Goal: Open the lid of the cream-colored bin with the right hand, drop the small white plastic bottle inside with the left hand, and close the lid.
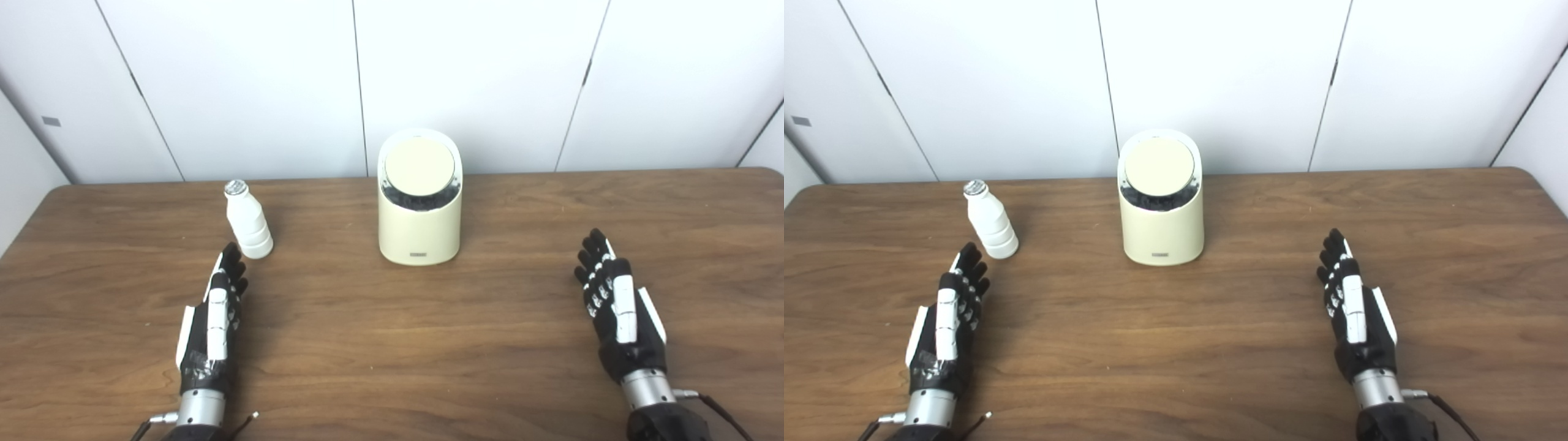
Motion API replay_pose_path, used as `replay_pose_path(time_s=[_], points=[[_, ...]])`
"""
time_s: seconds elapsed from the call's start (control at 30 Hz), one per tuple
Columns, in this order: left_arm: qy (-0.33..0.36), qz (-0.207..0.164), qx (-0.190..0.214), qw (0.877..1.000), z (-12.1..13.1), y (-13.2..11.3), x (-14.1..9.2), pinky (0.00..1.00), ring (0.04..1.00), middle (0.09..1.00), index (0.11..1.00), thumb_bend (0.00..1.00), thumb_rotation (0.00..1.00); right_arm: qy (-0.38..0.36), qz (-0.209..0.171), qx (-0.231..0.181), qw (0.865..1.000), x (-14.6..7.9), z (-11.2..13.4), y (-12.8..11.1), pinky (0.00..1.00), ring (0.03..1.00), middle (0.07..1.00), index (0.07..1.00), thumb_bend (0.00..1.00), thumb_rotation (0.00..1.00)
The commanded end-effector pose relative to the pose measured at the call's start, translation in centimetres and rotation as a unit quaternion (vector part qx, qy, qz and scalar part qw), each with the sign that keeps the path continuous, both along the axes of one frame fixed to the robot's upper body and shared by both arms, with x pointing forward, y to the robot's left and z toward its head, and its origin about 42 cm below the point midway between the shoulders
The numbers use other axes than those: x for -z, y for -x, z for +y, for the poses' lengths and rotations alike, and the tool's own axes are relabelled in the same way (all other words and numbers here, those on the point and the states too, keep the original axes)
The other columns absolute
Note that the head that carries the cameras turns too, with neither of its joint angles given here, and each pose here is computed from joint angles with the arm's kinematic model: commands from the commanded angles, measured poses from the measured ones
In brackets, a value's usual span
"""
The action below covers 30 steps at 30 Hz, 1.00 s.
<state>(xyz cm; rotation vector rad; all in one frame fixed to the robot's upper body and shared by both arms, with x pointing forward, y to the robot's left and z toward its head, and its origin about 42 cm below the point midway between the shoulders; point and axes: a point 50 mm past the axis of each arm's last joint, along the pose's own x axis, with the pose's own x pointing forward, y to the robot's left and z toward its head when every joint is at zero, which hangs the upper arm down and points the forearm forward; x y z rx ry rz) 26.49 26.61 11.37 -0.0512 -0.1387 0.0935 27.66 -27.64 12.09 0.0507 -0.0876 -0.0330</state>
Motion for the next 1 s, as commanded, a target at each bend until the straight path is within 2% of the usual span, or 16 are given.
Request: replay_pose_path(time_s=[0.0,0.8,0.97], points=[[0.0,0.004,0.002,1.0,0.11,-0.15,0.6,1.0,1.0,1.0,1.0,0.5,0.99,-0.002,-0.026,-0.002,1.0,-1.24,0.14,-0.5,1.0,1.0,1.0,0.984,0.63,1.0],[-0.005,0.006,0.002,1.0,0.24,-0.11,0.53,1.0,1.0,1.0,1.0,0.53,0.97,-0.004,-0.027,-0.003,1.0,-1.26,0.29,-0.6,1.0,1.0,0.996,0.98,0.63,1.0],[0.001,0.005,0.003,1.0,0.25,-0.1,0.52,1.0,1.0,1.0,1.0,0.51,0.99,0.003,-0.029,0.002,1.0,-1.49,0.24,-0.63,1.0,1.0,0.993,0.976,0.64,1.0]])
